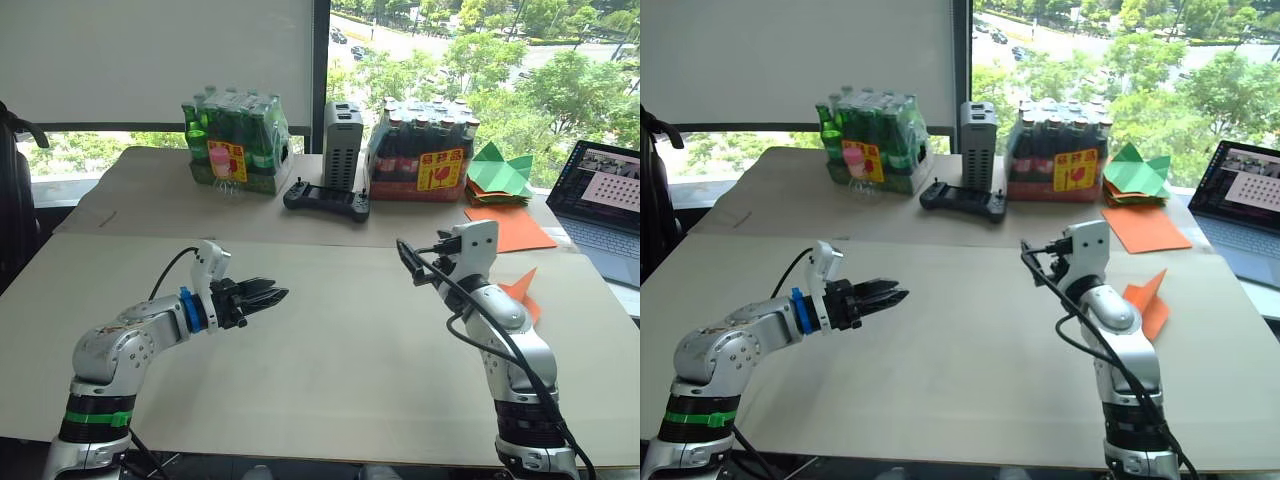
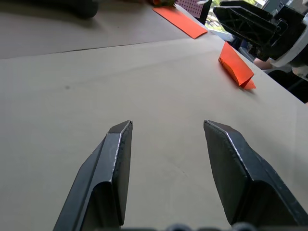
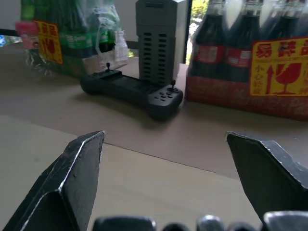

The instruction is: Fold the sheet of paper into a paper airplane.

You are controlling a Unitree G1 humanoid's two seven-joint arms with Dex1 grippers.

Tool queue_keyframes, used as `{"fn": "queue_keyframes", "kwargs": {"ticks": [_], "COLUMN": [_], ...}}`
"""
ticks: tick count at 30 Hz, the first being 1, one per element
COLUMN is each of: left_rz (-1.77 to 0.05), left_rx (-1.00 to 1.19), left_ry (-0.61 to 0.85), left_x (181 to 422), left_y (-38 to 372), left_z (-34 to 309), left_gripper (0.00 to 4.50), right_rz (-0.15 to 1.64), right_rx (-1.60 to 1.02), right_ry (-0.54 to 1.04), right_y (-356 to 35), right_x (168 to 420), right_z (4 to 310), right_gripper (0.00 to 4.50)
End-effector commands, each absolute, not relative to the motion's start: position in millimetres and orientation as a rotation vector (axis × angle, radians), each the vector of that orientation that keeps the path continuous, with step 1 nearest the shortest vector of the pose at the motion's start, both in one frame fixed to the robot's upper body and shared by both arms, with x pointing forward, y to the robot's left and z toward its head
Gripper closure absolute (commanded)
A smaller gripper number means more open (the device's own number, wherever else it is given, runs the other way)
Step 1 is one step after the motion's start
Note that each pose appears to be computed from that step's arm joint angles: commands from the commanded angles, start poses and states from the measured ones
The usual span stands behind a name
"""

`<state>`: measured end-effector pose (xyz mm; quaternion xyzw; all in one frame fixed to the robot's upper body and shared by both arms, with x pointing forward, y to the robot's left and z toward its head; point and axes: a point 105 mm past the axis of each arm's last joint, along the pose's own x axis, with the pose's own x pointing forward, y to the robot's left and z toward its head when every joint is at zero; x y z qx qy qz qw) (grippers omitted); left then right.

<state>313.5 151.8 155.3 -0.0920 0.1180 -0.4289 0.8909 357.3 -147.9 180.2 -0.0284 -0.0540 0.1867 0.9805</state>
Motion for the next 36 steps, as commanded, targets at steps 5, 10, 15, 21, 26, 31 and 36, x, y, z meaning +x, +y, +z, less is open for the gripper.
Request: {"fn": "queue_keyframes", "kwargs": {"ticks": [5,10,15,21,26,31,36], "left_rz": [-0.818,-0.746,-0.689,-0.654,-0.652,-0.65,-0.637], "left_rx": [-0.194,-0.216,-0.229,-0.229,-0.22,-0.218,-0.211], "left_ry": [0.164,0.133,0.107,0.093,0.098,0.098,0.129], "left_x": [307.7,306.5,303.6,305.2,307.1,308.1,306.8], "left_y": [163.8,175.0,183.0,186.9,187.5,188.0,189.0], "left_z": [169.0,171.1,173.1,174.7,174.8,175.8,170.5], "left_gripper": [2.01,2.01,2.01,2.01,2.01,2.01,2.01], "right_rz": [0.623,0.72,0.772,0.79,0.795,0.8,0.799], "right_rx": [0.0,-0.046,-0.108,-0.119,-0.119,-0.118,-0.116], "right_ry": [-0.1,-0.109,-0.106,-0.099,-0.101,-0.103,-0.101], "right_y": [-114.6,-104.5,-99.2,-95.1,-92.6,-91.4,-91.7], "right_x": [343.5,336.6,332.0,332.2,333.6,333.1,332.3], "right_z": [182.2,176.0,165.6,158.8,157.6,157.0,156.2], "right_gripper": [0.06,0.06,0.06,0.06,0.06,0.06,0.06]}}
